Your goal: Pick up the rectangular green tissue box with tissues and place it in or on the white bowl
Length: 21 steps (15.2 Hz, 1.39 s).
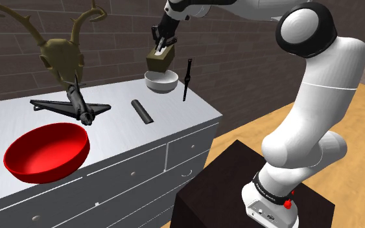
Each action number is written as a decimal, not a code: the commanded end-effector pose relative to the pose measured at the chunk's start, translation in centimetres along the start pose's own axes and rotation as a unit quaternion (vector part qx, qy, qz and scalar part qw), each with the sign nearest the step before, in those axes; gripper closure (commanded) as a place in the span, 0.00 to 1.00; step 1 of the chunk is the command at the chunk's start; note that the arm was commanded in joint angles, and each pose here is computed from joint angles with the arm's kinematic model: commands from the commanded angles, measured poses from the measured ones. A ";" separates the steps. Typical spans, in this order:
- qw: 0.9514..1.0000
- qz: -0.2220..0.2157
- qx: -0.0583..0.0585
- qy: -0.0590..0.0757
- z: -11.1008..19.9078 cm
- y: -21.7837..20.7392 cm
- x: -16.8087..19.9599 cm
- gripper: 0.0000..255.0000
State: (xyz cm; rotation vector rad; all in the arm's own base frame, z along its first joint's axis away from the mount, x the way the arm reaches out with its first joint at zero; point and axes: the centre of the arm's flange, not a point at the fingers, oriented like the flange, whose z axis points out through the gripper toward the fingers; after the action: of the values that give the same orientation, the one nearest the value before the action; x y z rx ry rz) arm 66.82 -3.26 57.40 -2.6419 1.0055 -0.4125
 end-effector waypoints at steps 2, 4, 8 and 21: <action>1.000 0.000 0.000 0.000 1.5 0.4 -0.2 1.00; 1.000 0.000 0.000 0.000 2.4 0.8 -0.4 1.00; 1.000 0.000 0.000 0.000 4.4 1.6 -0.8 1.00; 1.000 0.000 0.000 0.000 4.5 1.6 -0.8 0.00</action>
State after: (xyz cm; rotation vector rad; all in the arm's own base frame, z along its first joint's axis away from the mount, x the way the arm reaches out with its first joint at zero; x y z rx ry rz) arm 66.92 -3.16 52.61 -2.6417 1.0053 -0.4135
